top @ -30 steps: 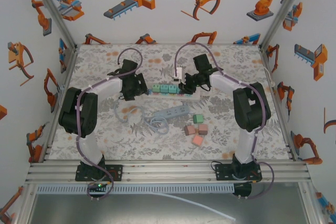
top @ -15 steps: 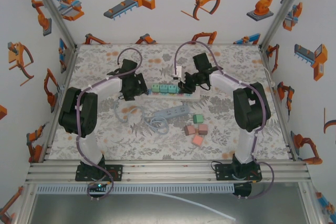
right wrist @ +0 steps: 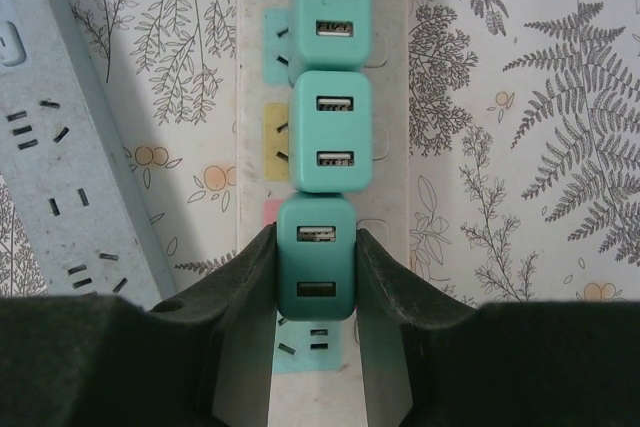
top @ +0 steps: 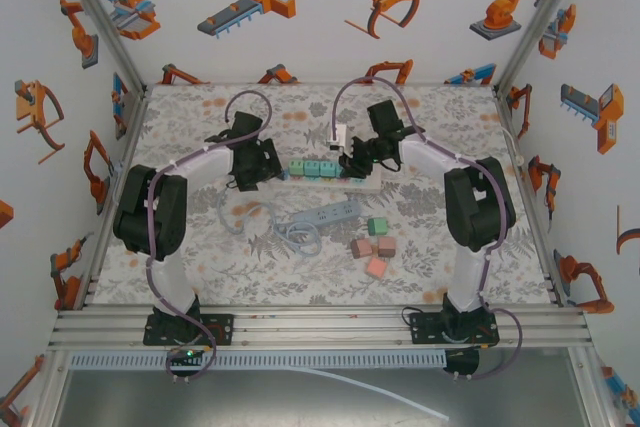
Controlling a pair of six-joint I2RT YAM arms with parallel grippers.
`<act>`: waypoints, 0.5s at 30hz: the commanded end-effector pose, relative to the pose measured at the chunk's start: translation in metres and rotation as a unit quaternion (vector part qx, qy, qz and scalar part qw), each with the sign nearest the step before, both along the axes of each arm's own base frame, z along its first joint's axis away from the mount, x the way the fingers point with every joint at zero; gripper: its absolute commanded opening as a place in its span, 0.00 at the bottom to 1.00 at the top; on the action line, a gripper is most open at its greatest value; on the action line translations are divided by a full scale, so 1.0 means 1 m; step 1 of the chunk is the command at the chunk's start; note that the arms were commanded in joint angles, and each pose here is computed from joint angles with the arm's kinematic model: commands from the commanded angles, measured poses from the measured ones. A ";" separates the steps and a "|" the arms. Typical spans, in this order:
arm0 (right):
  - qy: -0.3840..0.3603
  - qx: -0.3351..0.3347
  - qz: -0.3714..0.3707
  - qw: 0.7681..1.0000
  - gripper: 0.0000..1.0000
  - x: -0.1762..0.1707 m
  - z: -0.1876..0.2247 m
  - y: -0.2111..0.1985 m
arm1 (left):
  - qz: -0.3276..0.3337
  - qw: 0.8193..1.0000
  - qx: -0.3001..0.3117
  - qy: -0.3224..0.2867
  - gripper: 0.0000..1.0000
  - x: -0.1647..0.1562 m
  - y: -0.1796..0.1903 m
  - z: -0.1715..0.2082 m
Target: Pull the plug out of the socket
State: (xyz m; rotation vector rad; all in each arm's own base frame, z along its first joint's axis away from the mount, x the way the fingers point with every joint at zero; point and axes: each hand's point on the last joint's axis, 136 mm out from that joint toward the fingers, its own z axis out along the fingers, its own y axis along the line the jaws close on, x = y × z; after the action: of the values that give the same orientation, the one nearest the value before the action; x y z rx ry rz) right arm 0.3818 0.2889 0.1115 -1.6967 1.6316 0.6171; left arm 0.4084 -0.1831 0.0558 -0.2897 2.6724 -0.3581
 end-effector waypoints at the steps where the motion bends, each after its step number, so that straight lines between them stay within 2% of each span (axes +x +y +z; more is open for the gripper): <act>1: -0.042 0.034 0.023 0.998 0.00 0.001 0.044 0.016 | -0.022 0.997 0.035 0.059 0.71 -0.024 0.002 -0.034; 8: -0.006 0.069 -0.010 0.998 0.00 0.010 0.058 0.024 | -0.023 0.996 0.056 0.067 0.71 -0.028 0.003 -0.044; 10: -0.007 0.049 -0.020 0.999 0.00 0.013 0.052 0.022 | -0.022 0.995 0.064 0.068 0.71 -0.029 0.005 -0.045; 13: -0.022 -0.025 -0.020 0.999 0.00 0.011 0.029 0.014 | -0.019 0.995 0.068 0.068 0.71 -0.028 0.005 -0.046; 15: -0.019 -0.029 -0.026 0.999 0.00 0.010 0.028 0.011 | -0.018 0.995 0.072 0.066 0.71 -0.027 0.005 -0.046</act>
State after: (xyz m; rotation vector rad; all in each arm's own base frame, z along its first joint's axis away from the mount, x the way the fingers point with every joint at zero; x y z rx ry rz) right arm 0.3951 0.2918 0.1298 -1.6587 1.7110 0.5476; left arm 0.4124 -0.1924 0.0552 -0.2662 2.6628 -0.3446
